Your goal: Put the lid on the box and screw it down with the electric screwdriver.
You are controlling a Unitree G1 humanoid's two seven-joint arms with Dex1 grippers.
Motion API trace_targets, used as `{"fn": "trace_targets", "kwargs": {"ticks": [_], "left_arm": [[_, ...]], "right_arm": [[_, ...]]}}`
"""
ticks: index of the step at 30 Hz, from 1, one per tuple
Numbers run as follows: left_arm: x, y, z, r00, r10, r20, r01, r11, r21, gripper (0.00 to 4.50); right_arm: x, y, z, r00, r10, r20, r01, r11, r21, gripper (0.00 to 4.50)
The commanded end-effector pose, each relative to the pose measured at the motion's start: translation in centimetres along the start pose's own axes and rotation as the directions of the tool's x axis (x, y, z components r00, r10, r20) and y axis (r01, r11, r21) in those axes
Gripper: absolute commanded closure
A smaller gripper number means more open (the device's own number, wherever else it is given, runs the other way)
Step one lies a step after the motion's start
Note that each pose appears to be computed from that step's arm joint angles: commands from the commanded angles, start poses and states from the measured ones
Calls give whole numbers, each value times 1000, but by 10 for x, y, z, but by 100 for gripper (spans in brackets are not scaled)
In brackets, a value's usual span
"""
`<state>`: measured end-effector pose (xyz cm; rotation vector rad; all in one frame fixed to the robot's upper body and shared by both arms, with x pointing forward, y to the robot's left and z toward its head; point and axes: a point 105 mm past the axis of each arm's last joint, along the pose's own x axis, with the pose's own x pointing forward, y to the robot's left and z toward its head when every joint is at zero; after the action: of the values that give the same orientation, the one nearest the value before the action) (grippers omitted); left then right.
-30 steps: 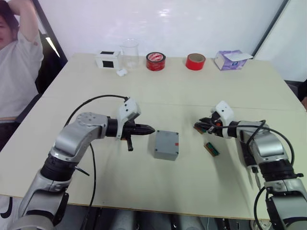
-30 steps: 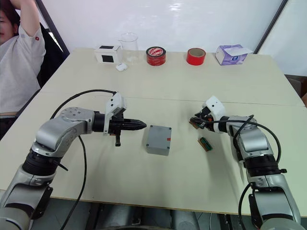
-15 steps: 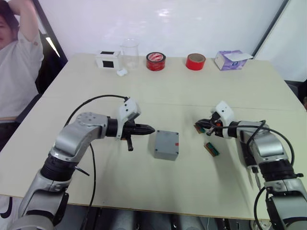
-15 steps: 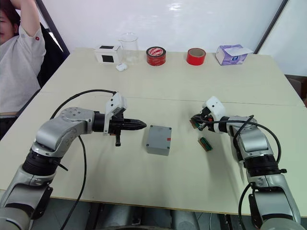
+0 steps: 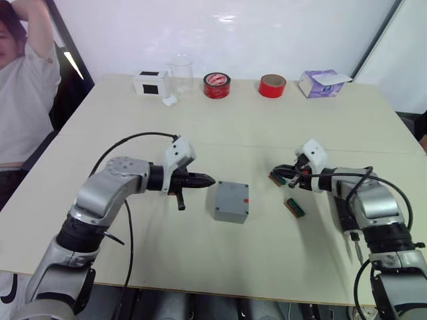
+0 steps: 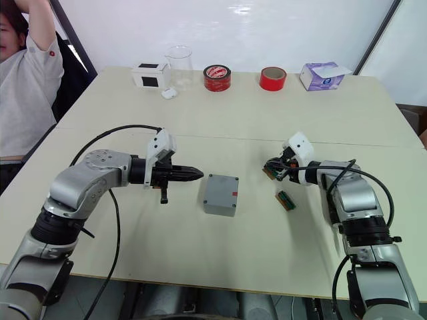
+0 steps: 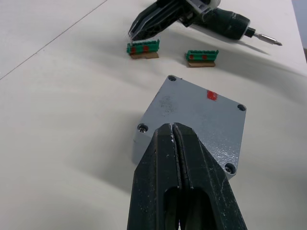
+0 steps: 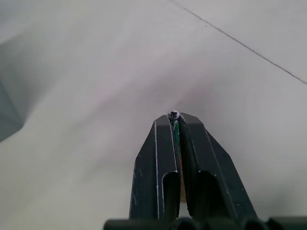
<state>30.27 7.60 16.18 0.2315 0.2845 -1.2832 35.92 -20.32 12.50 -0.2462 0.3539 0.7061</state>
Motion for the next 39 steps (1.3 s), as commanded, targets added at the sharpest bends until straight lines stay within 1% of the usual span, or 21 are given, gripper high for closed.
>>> {"fn": "trace_targets", "kwargs": {"ticks": [1,4,6,9,13,16,22,29,39], "left_arm": [[-4,0,6,1000,5,21,-5,1000,10,450],[-6,0,6,1000,6,25,-6,1000,4,450],[-10,-1,7,1000,3,27,-3,1000,-4,450],[-17,-4,5,1000,-9,13,10,1000,-12,450],[-27,-10,2,999,-42,-22,41,999,-17,450],[-28,-11,2,998,-49,-30,49,999,-16,450],[-21,-11,3,998,-56,-18,55,998,-17,450],[-21,-11,4,998,-52,-18,52,999,-14,450],[-22,-13,2,999,-48,-23,47,999,-18,450]], "right_arm": [[-8,-2,25,997,-5,73,7,1000,-30,446],[-12,2,34,994,11,108,-9,1000,-19,446],[-17,15,46,987,63,151,-59,998,-28,446],[-24,37,56,974,131,182,-125,991,-45,446],[-31,68,57,961,209,181,-202,978,-58,446],[-32,83,49,962,229,148,-222,973,-67,446],[-25,87,40,967,222,128,-218,975,-49,446],[-18,93,45,959,248,135,-241,968,-63,446],[-13,94,42,957,262,121,-256,965,-63,446]]}}
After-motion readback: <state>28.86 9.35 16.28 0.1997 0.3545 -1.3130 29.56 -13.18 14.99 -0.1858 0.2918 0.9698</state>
